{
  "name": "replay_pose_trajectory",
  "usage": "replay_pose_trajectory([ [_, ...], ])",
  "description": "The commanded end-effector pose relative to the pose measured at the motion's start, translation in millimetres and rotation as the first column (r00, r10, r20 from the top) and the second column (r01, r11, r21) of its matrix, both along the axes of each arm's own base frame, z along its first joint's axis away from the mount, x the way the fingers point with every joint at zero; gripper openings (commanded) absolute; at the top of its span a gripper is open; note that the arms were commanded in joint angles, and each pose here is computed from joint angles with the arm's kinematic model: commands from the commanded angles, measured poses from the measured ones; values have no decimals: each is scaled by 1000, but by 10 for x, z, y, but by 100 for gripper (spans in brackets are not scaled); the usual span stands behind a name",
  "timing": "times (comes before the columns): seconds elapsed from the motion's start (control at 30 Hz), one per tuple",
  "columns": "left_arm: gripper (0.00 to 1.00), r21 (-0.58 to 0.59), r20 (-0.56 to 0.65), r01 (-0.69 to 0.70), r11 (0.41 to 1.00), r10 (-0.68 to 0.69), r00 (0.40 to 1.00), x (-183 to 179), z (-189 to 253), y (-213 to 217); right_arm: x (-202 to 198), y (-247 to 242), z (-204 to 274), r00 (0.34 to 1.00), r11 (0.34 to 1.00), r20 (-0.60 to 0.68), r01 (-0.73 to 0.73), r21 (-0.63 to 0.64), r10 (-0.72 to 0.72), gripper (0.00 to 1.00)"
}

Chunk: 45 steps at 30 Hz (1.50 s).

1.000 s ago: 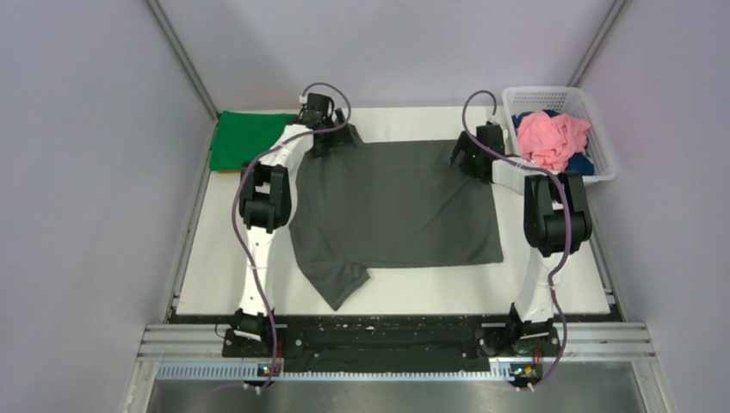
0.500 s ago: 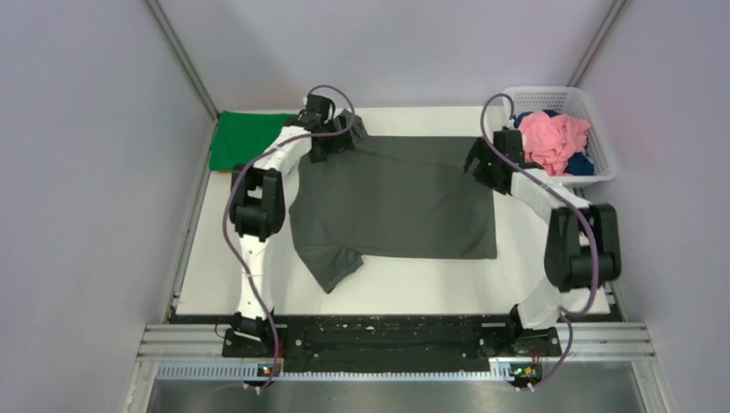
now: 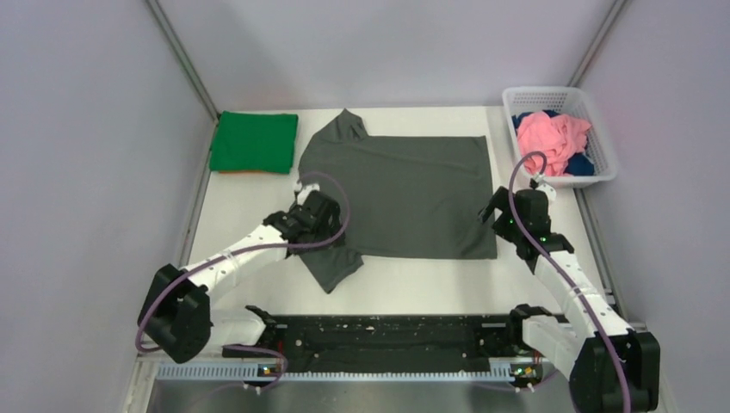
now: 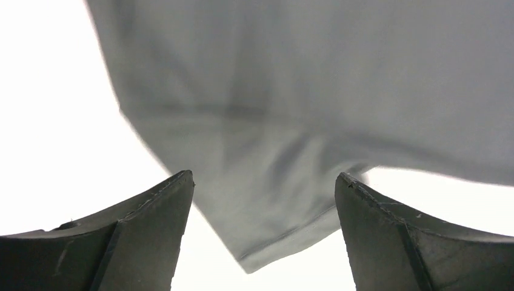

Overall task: Fold and stack the t-shirts
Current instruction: Flatten out the tshirt, then grab the side of the flattened tshirt closest away from the robot with both arms

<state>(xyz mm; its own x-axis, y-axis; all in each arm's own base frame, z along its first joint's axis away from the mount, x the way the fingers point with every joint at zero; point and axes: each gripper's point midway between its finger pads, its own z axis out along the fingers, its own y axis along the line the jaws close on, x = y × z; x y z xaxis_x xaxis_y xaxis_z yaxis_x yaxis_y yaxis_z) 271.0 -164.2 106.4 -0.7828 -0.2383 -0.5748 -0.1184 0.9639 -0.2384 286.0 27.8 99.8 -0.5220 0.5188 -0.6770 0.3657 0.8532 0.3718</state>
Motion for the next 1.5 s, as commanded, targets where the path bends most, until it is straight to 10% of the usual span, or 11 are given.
replay_pose_trajectory([
  [0.0, 90, 84, -109, -81, 993, 90, 990, -642, -343, 296, 65, -13, 177, 998, 1000, 63, 20, 21, -22, 99],
  [0.4, 72, -81, -246, 18, 997, -38, 969, -1309, -717, 153, 42, -33, -47, 999, 1000, -43, 10, -12, -11, 99],
  [0.77, 34, -75, -288, 21, 997, -42, 957, -1276, -969, 55, -29, -44, -77, 998, 1000, -55, 11, -16, -12, 98],
  [0.9, 1, -29, -306, -1, 1000, -8, 952, -1266, -1010, 110, -125, -18, -92, 998, 1000, -65, 8, 5, -7, 98],
  [1.27, 0, -79, -322, -27, 997, 0, 947, -1431, -912, 168, -593, 59, -551, 985, 990, -164, 80, 112, -61, 83],
  [1.47, 0, -119, -329, -43, 992, 2, 944, -1509, -896, 171, -645, 30, -726, 979, 990, -186, 99, 102, -79, 56],
])
